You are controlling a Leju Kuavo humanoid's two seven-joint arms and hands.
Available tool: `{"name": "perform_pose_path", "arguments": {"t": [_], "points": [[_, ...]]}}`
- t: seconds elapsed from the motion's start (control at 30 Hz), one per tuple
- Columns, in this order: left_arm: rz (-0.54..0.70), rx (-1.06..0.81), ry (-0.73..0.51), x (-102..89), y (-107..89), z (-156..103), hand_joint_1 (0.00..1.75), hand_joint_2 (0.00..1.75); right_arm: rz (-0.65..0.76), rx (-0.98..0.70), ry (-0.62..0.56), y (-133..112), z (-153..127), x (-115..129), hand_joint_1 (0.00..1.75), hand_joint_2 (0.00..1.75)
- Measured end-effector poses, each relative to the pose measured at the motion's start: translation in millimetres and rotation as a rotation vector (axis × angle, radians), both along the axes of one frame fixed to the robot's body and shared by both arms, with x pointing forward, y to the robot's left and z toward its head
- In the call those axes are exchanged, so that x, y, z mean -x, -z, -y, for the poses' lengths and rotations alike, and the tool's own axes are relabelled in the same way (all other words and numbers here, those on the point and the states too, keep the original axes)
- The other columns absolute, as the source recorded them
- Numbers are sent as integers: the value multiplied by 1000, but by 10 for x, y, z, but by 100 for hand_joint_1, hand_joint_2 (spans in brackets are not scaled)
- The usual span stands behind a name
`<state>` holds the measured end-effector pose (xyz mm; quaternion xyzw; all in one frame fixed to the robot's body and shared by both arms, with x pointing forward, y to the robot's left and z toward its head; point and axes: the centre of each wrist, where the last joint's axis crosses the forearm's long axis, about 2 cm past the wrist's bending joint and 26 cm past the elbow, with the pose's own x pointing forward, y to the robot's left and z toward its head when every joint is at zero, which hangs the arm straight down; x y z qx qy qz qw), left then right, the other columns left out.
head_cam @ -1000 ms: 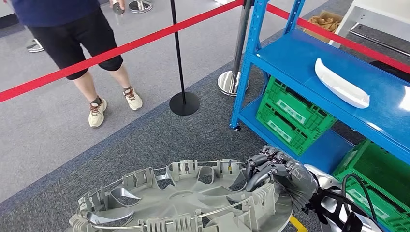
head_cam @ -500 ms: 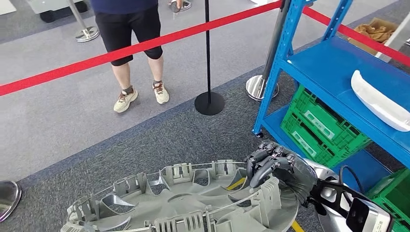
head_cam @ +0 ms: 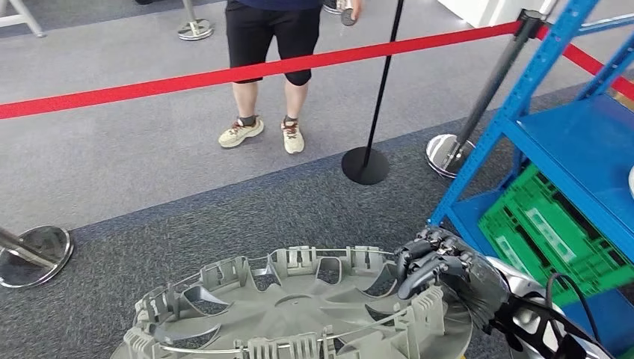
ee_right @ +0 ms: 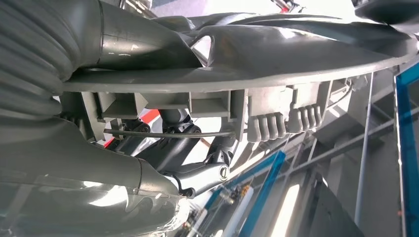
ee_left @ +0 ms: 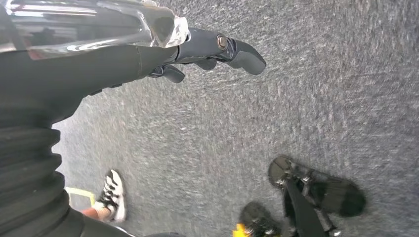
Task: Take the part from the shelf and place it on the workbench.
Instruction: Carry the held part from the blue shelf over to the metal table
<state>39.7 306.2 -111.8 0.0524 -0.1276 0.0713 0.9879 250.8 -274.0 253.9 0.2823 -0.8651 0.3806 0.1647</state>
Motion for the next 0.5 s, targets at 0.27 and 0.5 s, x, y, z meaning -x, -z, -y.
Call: {"name": "perform_pose_path", "arguments": {"t": [0.27,0.5], "points": [[49,20,14,-7,1,89,0,175,-20,20,10,72,68,143,175,175],[67,26,13,2,2,100,0,175,-26,17,7,88,64,188,175,175]]}}
